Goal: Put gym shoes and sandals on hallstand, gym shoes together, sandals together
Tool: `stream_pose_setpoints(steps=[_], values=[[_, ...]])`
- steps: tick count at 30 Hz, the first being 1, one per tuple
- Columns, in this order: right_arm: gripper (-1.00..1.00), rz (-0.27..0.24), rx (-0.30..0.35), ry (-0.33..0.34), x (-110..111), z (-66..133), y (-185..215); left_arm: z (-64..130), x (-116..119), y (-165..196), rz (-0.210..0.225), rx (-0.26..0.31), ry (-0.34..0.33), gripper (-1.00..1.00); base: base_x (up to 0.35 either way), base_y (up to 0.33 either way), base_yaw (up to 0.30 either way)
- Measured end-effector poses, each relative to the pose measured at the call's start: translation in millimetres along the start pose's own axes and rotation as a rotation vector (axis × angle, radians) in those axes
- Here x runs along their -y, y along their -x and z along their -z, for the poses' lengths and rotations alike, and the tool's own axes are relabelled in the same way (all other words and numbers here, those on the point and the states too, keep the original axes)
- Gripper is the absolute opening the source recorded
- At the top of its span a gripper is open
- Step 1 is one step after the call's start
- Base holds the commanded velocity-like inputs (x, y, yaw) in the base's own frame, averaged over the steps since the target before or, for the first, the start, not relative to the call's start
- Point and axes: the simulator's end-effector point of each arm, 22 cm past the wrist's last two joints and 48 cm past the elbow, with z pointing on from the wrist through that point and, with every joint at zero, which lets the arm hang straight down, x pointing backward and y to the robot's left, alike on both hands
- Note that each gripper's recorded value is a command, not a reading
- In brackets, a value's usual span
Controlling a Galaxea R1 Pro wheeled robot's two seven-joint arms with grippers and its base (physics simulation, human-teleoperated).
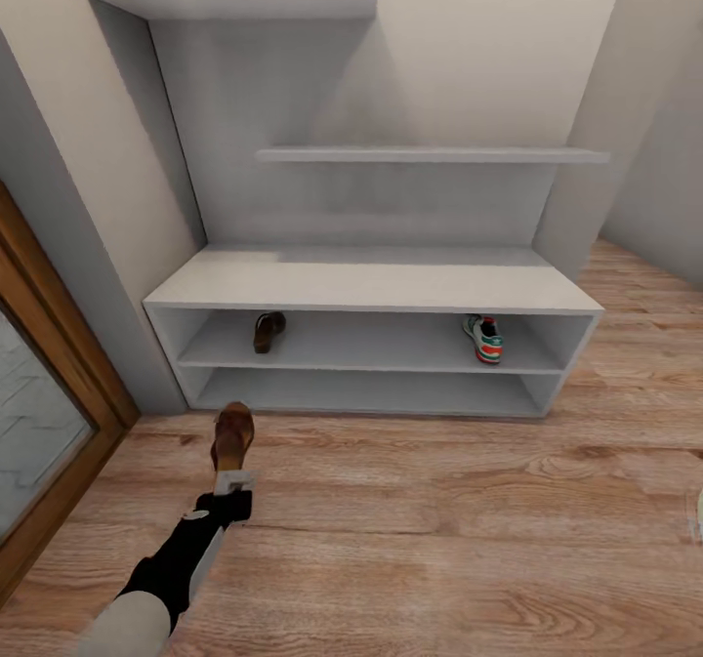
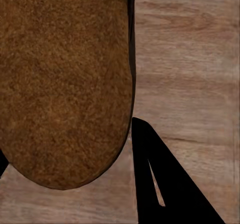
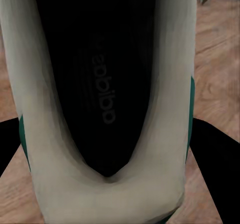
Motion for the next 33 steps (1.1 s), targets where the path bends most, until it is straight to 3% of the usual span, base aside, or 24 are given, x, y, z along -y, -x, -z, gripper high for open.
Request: stream_pose_setpoints(steps=[1,5,9,12,14,20,26,33], values=[[-1.0,-0.003,-0.007,-0.009,4.4,-1.9,1.0,-0.7,4.3,4.5,-0.006,-0.005,-0.006,-1.0,0.0,0.0,0.0],[-1.0,-0.06,-0.131,-0.12,58.5,-19.7,8.8,-1.1,48.0,44.2,-0.054,-0.041,-0.065,-1.0,0.0,0.0,0.0],[-1.0,-0.139,-0.2,-0.235,116.3,-26.5,38.3,0.3,62.0,81.5,-0.078,-0.044,-0.086,-1.0,0.0,0.0,0.0],[-1.0,-0.166,-0.228,-0.272,136.4,-25.1,53.7,1.5,68.7,89.2,-0.086,-0.063,-0.113,-1.0,0.0,0.0,0.0],[-1.0,-0.176,-0.244,-0.27,136.0,-23.8,53.9,1.7,67.5,91.5,-0.09,-0.064,-0.12,-1.0,0.0,0.0,0.0],[-1.0,-0.193,-0.262,-0.192,108.2,-23.2,44.0,2.5,66.5,93.2,-0.094,-0.059,-0.124,-1.0,0.0,0.0,0.0],[-1.0,-0.197,-0.264,-0.18,101.6,-24.1,31.8,-2.7,65.3,84.8,-0.093,-0.061,-0.123,-1.0,0.0,0.0,0.0],[-1.0,-0.181,-0.203,-0.183,102.2,-29.7,27.1,-11.5,65.3,76.0,-0.091,-0.053,-0.123,-1.0,0.0,0.0,0.0]])
